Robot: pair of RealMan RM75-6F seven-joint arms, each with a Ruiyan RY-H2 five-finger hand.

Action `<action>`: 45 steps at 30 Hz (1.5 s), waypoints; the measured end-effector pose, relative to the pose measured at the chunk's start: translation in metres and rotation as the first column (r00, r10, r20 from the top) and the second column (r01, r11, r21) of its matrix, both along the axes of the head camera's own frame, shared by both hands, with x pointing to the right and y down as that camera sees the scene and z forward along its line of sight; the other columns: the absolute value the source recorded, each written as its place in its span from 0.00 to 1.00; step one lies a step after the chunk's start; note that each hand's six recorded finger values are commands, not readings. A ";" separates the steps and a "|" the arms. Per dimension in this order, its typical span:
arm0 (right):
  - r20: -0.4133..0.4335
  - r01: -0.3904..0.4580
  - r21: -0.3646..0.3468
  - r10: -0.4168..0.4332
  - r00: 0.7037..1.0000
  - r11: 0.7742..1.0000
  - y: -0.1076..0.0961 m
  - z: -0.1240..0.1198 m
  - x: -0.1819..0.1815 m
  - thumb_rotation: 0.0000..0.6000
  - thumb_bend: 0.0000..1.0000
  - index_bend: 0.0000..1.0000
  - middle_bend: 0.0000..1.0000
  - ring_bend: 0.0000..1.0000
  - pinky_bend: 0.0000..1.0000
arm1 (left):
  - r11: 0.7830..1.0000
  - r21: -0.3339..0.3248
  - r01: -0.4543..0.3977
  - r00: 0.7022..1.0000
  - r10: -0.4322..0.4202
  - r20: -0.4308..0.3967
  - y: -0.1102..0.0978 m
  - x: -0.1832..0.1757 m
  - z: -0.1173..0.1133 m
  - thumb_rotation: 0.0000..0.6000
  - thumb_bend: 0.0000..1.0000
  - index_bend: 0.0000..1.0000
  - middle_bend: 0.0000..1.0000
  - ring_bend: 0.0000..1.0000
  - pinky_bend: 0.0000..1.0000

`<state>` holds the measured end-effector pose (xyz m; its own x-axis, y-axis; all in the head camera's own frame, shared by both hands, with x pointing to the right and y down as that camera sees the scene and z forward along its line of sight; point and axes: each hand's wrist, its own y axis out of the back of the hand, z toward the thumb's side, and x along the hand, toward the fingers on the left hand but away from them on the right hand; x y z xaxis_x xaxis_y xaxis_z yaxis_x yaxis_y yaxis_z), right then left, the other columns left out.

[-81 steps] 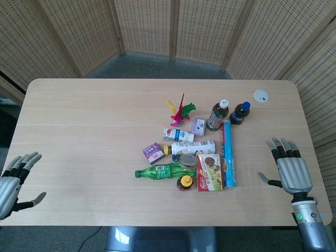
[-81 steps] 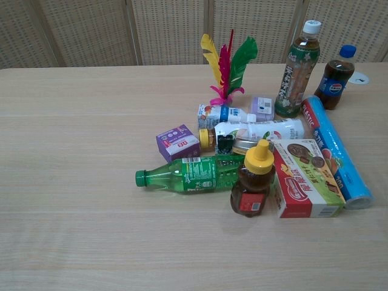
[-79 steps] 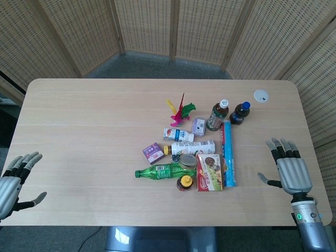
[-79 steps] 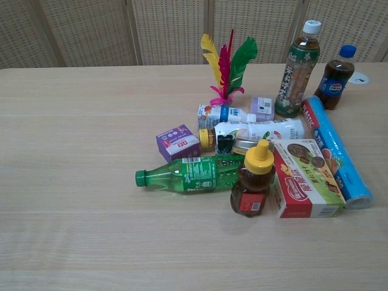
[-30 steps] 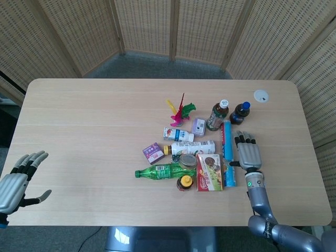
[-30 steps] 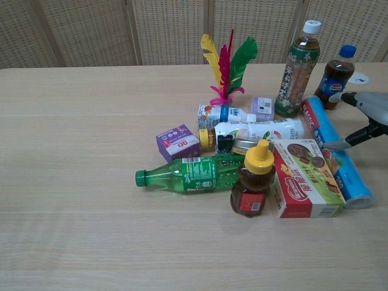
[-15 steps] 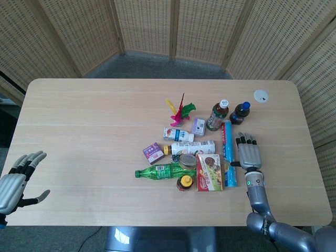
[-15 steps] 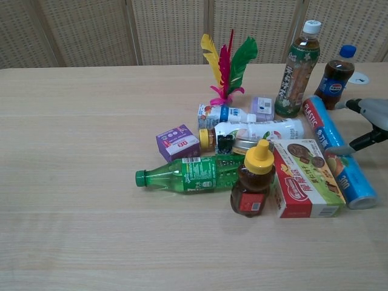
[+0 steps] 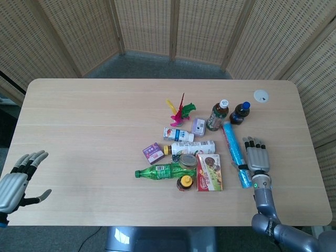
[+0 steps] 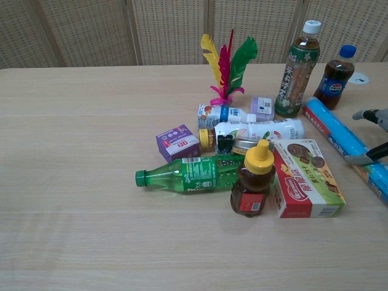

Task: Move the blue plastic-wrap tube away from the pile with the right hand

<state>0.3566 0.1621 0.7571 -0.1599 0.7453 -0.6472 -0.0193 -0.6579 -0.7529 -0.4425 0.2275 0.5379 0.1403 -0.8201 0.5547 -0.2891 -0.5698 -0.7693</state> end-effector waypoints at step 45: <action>-0.056 0.017 -0.087 -0.021 0.998 0.996 -0.031 0.025 0.018 1.00 0.20 0.63 0.84 0.78 0.60 | 0.999 0.011 0.033 0.999 -0.033 0.011 0.003 -0.013 -0.003 1.00 0.30 0.03 0.00 0.00 0.00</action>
<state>0.3750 0.1314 0.7817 -0.1844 0.6904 -0.6995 -0.0733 -0.7194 -0.6907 -0.4550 0.2303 0.5347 0.1066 -0.8301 0.5473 -0.2987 -0.5517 -0.7787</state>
